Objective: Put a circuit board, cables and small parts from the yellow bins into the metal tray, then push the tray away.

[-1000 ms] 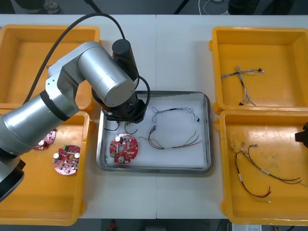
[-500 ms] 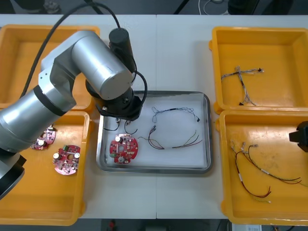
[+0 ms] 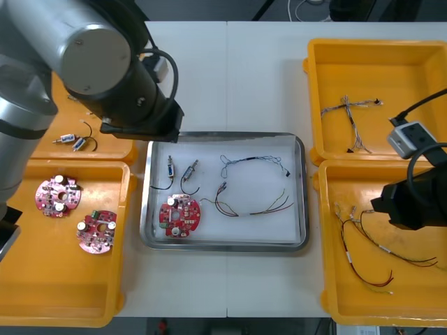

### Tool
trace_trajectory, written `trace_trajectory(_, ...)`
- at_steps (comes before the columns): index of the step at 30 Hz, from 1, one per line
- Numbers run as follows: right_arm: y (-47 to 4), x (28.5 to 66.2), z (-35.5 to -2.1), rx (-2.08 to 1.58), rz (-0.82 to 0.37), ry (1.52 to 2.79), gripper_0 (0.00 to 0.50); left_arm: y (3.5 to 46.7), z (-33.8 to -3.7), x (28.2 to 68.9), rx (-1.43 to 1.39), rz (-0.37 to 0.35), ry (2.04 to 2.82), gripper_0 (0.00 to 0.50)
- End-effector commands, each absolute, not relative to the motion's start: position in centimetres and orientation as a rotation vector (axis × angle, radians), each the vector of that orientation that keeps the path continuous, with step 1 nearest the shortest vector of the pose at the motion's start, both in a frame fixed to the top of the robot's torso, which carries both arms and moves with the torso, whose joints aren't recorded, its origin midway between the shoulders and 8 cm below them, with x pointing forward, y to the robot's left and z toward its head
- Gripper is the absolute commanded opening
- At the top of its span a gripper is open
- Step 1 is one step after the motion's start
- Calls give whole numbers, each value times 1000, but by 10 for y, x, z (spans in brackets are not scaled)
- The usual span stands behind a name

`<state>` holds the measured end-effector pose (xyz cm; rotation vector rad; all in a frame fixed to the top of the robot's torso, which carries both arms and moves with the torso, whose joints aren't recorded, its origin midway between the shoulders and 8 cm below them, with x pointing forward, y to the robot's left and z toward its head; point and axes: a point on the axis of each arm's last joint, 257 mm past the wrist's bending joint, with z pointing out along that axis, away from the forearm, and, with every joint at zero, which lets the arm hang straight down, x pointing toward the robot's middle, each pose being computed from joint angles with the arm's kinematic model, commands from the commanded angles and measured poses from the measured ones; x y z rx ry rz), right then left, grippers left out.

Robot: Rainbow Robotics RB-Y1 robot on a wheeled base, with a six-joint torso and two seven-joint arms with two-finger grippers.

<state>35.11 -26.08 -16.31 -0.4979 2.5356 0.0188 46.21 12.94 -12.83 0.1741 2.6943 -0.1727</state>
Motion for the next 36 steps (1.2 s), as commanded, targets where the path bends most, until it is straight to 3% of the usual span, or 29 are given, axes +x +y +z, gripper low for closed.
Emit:
trace_trajectory(1,-224,352,-145,-714,3,2468,500,174,-106,462,190,-159,2623,500)
trace_trajectory(10,-170,350,-144,-1027,-28,2368,500,245,-105,451,132,-146,2616,500)
trace_trajectory(16,-143,350,-162,-1273,-132,2304,500,306,-106,439,91,-97,2620,500)
trace_trajectory(22,-107,363,-177,-1500,-160,2186,500,346,-111,424,84,-42,2620,500)
trace_trajectory(36,-26,360,-227,-1724,-135,2044,500,379,-129,386,54,10,2632,500)
